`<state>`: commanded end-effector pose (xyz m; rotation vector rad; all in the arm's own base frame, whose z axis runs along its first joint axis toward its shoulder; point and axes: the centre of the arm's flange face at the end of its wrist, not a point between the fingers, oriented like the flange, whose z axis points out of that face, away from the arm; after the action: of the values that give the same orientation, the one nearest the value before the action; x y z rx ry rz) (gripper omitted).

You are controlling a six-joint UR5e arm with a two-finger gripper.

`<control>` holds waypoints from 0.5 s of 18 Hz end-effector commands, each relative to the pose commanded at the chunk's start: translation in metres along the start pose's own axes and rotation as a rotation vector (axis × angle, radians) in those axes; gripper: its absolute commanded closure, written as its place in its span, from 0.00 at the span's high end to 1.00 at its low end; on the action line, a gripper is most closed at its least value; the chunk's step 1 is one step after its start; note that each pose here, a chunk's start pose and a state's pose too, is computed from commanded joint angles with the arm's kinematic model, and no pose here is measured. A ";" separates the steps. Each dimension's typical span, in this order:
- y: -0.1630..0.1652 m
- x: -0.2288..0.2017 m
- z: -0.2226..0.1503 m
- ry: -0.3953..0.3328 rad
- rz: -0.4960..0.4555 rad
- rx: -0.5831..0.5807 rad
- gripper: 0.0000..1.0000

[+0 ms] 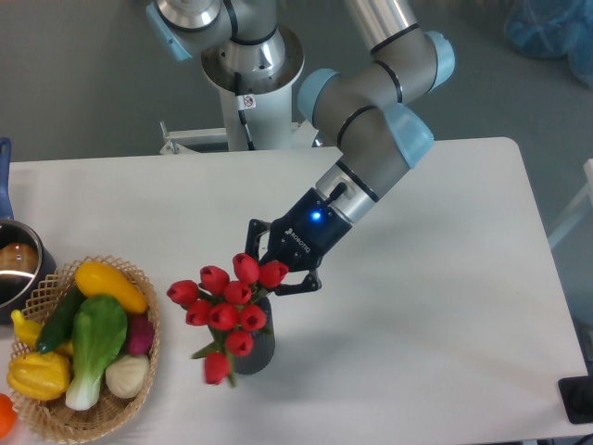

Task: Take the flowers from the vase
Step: 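Lift the gripped tulips straight up out of the black vase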

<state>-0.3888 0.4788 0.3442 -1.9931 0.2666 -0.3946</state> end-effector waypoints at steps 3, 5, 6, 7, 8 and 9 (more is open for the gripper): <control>-0.004 0.000 -0.002 0.004 0.004 0.021 0.00; -0.013 0.001 -0.002 0.013 0.015 0.049 0.00; -0.015 0.002 -0.003 0.014 0.018 0.053 0.00; -0.016 0.002 -0.003 0.014 0.018 0.053 0.00; -0.016 0.003 -0.001 0.017 0.018 0.052 0.00; -0.016 0.004 0.000 0.018 0.017 0.052 0.00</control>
<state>-0.3852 0.4842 0.3594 -1.9360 0.2816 -0.4056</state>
